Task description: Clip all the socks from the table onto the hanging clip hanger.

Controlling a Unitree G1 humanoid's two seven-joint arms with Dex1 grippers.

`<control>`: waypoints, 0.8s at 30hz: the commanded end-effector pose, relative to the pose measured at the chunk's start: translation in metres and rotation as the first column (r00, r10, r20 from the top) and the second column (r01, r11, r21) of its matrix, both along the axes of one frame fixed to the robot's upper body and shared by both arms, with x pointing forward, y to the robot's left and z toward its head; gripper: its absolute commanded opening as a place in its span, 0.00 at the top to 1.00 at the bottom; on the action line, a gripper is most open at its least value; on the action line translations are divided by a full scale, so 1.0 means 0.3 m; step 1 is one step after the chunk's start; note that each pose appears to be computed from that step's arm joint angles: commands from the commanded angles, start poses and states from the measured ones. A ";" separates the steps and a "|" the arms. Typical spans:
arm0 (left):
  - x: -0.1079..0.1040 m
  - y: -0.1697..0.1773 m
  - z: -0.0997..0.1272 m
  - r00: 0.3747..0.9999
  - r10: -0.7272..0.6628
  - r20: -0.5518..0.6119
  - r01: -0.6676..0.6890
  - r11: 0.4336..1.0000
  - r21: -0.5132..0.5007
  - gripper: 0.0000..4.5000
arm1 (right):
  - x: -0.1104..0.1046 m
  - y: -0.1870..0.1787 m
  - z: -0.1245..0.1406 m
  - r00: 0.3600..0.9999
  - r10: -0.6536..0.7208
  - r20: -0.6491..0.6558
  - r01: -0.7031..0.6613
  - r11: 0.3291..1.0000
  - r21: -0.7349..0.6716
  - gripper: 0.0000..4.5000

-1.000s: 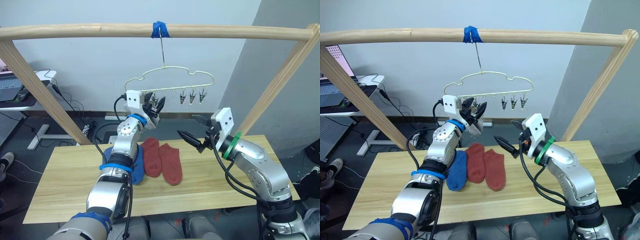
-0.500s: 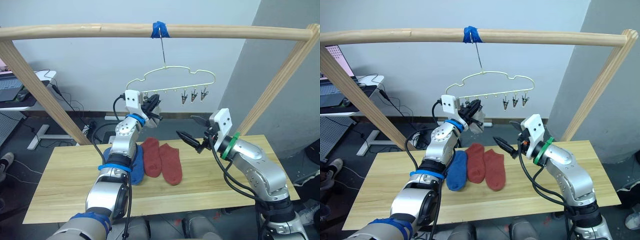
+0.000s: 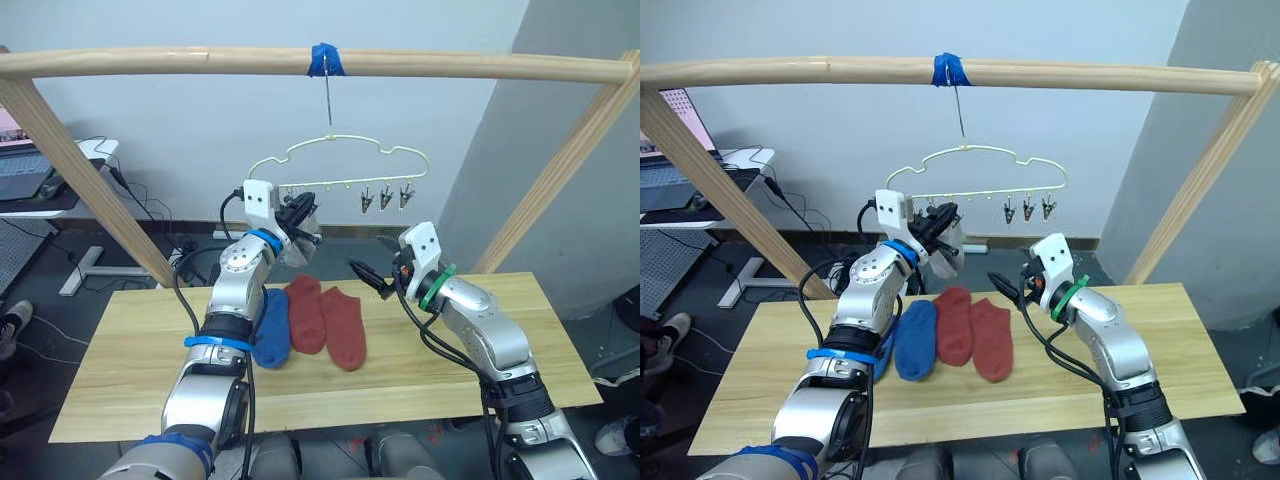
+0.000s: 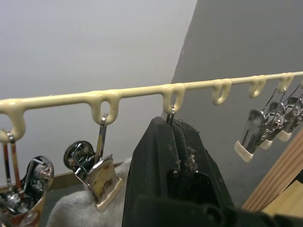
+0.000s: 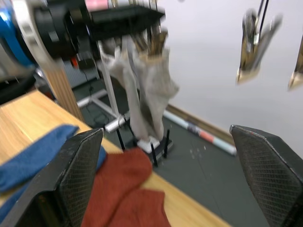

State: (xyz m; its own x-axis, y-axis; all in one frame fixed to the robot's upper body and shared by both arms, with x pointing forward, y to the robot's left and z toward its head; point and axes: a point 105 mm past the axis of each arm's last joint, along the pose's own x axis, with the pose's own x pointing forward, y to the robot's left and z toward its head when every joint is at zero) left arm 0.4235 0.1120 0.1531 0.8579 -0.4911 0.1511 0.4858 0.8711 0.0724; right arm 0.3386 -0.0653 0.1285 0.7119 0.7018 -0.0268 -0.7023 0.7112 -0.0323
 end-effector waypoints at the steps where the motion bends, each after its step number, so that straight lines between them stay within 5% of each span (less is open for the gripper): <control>1: 0.001 -0.007 0.017 0.999 0.006 0.034 -0.006 1.000 0.016 0.99 | -0.051 0.007 0.147 0.987 0.056 0.150 -0.072 0.992 0.100 0.00; 11: 0.009 -0.019 0.008 0.999 -0.009 0.044 0.008 1.000 0.025 0.99 | -0.108 0.007 0.199 0.977 0.102 0.186 -0.121 0.988 0.093 0.00; 19: 0.011 -0.025 0.006 0.998 -0.010 0.065 0.007 0.999 0.050 0.51 | -0.087 -0.018 0.192 0.982 0.062 0.177 -0.078 0.993 0.084 0.00; 24: 0.016 -0.013 0.000 0.998 0.009 0.069 -0.014 0.998 0.061 0.51 | -0.078 -0.022 0.193 0.982 0.054 0.183 -0.070 0.994 0.082 0.00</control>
